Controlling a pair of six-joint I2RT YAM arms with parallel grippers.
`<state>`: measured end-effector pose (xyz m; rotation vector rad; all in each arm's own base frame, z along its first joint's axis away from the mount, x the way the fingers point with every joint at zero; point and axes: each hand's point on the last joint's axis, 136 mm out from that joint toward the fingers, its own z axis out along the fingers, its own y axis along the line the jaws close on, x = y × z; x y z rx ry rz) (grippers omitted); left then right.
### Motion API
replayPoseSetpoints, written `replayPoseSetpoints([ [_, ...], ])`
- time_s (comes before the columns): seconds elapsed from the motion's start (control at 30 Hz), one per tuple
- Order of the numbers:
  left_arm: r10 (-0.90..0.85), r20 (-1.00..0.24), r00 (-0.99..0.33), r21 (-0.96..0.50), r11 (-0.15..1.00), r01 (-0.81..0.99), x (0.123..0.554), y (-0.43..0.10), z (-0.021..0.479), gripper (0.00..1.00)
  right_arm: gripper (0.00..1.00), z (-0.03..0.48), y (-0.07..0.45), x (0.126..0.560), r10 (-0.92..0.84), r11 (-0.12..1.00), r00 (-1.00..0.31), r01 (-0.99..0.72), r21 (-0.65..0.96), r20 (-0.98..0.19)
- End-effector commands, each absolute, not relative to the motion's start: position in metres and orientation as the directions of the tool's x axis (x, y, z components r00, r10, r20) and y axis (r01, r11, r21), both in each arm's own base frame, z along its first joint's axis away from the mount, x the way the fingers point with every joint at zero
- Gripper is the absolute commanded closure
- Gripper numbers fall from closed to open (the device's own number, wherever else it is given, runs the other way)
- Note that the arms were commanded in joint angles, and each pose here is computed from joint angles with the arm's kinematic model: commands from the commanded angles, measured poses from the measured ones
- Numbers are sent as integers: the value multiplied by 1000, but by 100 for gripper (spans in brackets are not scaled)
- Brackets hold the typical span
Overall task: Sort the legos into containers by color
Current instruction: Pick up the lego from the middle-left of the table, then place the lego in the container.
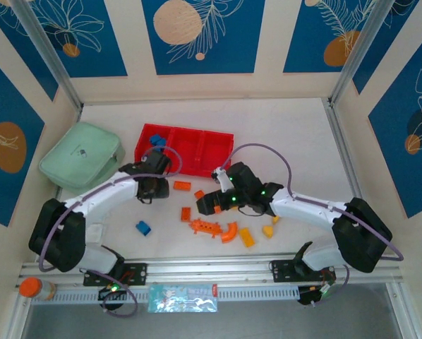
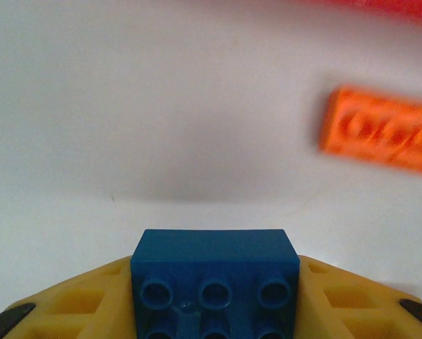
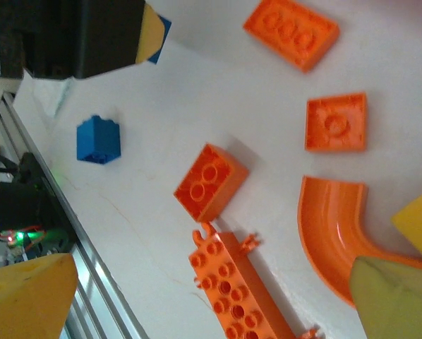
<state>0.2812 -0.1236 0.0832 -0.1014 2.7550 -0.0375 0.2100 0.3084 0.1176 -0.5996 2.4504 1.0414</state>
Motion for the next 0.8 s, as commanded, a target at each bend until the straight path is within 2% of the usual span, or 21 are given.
replayPoseSetpoints([
  [0.0,-102,-453,-886,-31,995,-99,309,-110,118,58,1,143,313,219,-215,603,-794,-566,563,-569],
  [0.3,-220,-529,-819,-85,975,-206,390,-98,150,58,1,148,318,230,-204,592,-796,-564,575,-570],
  [0.57,-393,-506,-768,-165,918,-361,454,-95,131,57,1,144,320,236,-202,576,-803,-560,596,-560],
  [0.77,-498,-493,-713,-194,862,-468,479,-87,116,56,1,143,317,245,-203,579,-806,-557,596,-556],
])
